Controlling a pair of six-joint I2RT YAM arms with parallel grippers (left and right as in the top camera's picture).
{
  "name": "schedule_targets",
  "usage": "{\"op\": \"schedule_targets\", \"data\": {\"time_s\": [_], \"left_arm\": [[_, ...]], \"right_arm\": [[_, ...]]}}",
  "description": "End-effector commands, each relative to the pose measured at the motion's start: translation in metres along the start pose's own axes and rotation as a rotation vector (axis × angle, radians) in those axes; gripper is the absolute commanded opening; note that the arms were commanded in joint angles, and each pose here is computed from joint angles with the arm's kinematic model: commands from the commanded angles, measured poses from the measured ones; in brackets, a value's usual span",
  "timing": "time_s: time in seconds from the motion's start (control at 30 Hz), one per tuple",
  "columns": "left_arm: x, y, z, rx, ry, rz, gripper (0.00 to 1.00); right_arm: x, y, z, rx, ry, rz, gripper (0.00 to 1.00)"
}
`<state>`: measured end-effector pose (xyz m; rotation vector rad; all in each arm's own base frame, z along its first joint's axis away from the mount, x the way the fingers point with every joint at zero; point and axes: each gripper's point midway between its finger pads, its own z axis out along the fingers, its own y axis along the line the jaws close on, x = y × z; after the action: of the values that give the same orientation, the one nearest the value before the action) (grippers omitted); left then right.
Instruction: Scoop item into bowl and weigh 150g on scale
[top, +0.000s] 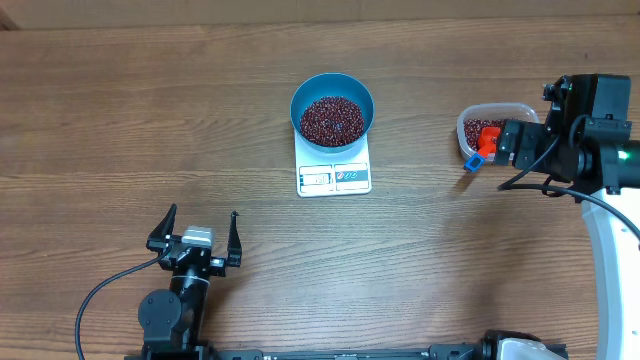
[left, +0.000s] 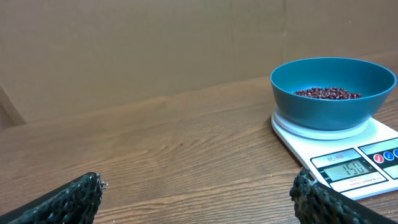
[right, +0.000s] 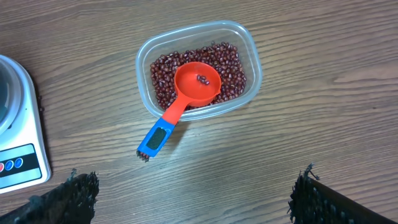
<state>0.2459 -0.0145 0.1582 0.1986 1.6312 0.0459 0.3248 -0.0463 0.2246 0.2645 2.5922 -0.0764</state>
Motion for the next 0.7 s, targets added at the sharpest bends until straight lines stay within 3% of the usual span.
{"op": "schedule_targets", "data": {"time_s": [0.0,0.67], "left_arm": [[0.000,-0.001,0.000,0.010,-0.008,-0.015,1.00],[0.000,-0.002,0.000,0.010,-0.007,-0.015,0.99]], "right_arm": [[-0.001,-0.001,-0.001,0.000,-0.006,0.001,1.00],[-0.011,-0.008,-0.007,0.042,-0.063,0.001,1.00]]}}
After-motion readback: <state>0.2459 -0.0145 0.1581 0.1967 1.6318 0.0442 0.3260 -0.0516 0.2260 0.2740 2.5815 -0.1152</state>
